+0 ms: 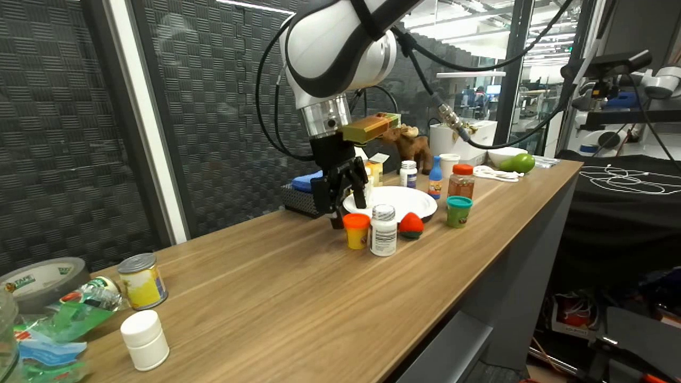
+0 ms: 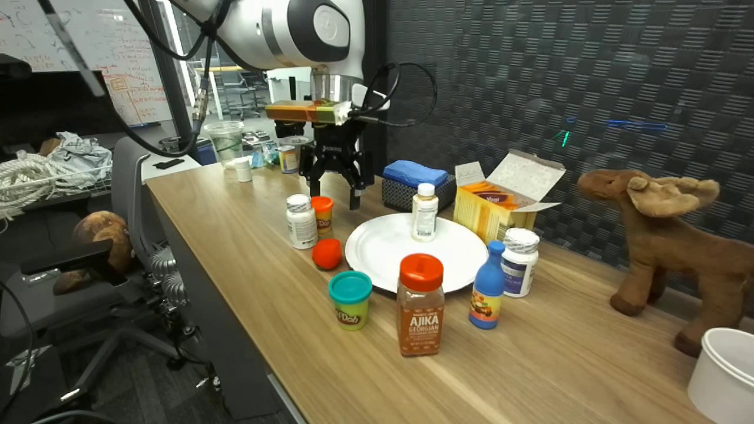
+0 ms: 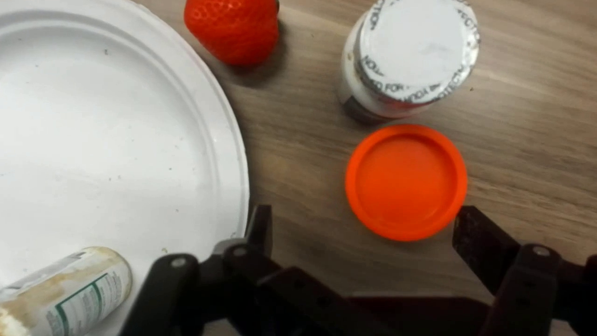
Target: Put all the objects surrounding the plate on to the plate.
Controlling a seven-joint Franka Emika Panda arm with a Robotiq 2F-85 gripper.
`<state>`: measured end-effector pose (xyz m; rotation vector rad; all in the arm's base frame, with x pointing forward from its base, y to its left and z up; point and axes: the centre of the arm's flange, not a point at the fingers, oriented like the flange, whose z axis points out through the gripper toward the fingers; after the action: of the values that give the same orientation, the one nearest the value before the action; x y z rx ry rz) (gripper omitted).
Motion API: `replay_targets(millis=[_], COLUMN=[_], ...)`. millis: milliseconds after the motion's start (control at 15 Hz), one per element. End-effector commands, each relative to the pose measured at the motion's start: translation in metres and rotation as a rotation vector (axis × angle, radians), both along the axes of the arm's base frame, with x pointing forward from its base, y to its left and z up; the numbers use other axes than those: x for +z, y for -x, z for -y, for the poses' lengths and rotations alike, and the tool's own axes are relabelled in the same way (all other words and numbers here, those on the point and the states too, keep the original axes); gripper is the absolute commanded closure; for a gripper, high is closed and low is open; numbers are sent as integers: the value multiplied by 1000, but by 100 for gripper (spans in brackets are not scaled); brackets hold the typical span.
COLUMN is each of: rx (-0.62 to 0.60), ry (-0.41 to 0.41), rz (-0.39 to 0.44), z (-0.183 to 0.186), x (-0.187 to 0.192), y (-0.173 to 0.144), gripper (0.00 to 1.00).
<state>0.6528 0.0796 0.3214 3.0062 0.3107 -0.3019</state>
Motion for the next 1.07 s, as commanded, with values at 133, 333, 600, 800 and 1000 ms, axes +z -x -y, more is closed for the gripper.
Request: replay_targets(millis=[133, 333, 600, 800, 1000], rx=[44, 43, 36, 34, 33], ry=[-40, -31, -10, -15, -17], rz=[-11, -21, -15, 6, 38], z=[-2, -2, -2, -4, -5], x=[-1, -2, 3, 16, 36], y=[12, 15, 18, 15, 11], gripper=[0, 25, 51, 73, 76])
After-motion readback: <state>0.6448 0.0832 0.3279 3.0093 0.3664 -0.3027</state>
